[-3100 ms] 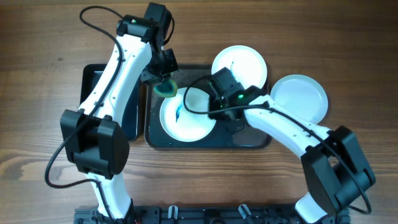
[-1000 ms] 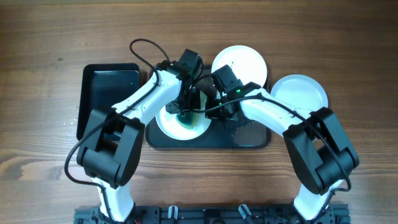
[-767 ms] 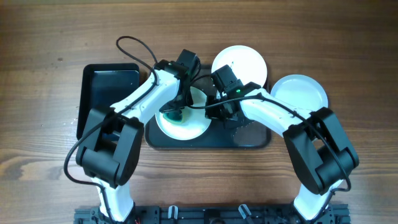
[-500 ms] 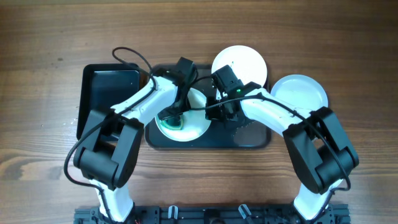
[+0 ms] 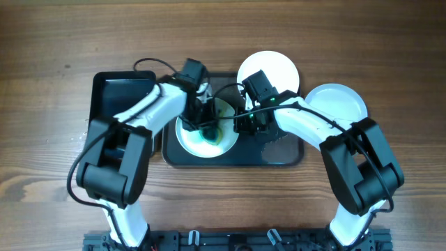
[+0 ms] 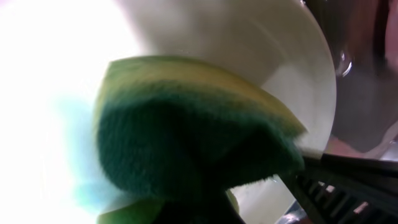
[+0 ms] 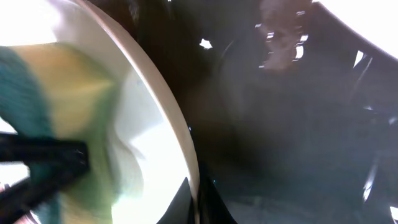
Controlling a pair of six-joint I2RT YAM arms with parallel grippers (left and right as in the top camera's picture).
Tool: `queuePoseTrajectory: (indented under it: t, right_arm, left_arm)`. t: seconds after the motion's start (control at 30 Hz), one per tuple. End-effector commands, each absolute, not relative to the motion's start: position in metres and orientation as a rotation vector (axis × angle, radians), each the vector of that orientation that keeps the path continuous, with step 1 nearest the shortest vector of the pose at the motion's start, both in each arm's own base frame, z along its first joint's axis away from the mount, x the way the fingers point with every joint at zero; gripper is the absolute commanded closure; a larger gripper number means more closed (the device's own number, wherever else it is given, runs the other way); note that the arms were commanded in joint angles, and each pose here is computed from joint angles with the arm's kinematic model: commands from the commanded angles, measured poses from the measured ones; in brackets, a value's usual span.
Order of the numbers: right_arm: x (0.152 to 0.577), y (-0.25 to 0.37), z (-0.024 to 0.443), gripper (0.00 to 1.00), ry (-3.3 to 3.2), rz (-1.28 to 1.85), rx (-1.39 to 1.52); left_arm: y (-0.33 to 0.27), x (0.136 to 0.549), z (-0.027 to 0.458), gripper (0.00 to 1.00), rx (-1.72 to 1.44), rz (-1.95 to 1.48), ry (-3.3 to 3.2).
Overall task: Clean dirty plates on tray and stack at the side
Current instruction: 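Scrub the tilted plate with the sponge in the left gripper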
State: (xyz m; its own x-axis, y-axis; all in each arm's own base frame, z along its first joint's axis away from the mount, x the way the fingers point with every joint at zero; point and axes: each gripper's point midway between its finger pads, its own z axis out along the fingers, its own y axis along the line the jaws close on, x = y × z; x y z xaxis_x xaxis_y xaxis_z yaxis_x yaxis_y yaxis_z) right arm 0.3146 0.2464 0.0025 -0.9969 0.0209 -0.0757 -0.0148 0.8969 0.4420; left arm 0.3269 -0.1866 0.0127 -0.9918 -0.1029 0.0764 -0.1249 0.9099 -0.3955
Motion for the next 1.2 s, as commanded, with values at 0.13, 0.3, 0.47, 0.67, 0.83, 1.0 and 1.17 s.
queuePoseTrajectory:
  t: [0.13, 0.3, 0.47, 0.67, 0.83, 1.0, 1.17]
  right_arm:
    - [0.302, 0.259, -0.002, 0.96, 3.007, 0.791, -0.061]
    - [0.302, 0.259, -0.002, 0.96, 3.008, 0.791, -0.061]
    - [0.302, 0.259, -0.002, 0.96, 3.008, 0.790, -0.060]
    - [0.302, 0.259, -0.002, 0.96, 3.008, 0.791, -0.061]
    - [0.302, 0.258, -0.003, 0.96, 3.010, 0.782, -0.059]
    - [0.303, 0.258, -0.003, 0.96, 3.008, 0.780, -0.048]
    - [0.302, 0.258, -0.003, 0.96, 3.012, 0.777, -0.045]
  left_arm:
    - [-0.088, 0.331, -0.002, 0.96, 0.512, 0.077, -3.044]
    - [-0.127, 0.309, 0.000, 0.96, 0.326, 0.179, -2.986]
    - [-0.197, 0.288, 0.018, 0.96, -0.111, 0.665, -2.865]
    - [-0.131, 0.334, -0.001, 0.96, 0.534, 0.185, -3.063]
    - [-0.069, 0.341, 0.013, 0.96, 0.696, -0.292, -3.110]
    - [-0.109, 0.316, 0.010, 0.96, 0.481, -0.005, -3.006]
    - [-0.181, 0.292, 0.023, 0.96, 0.073, 0.485, -2.884]
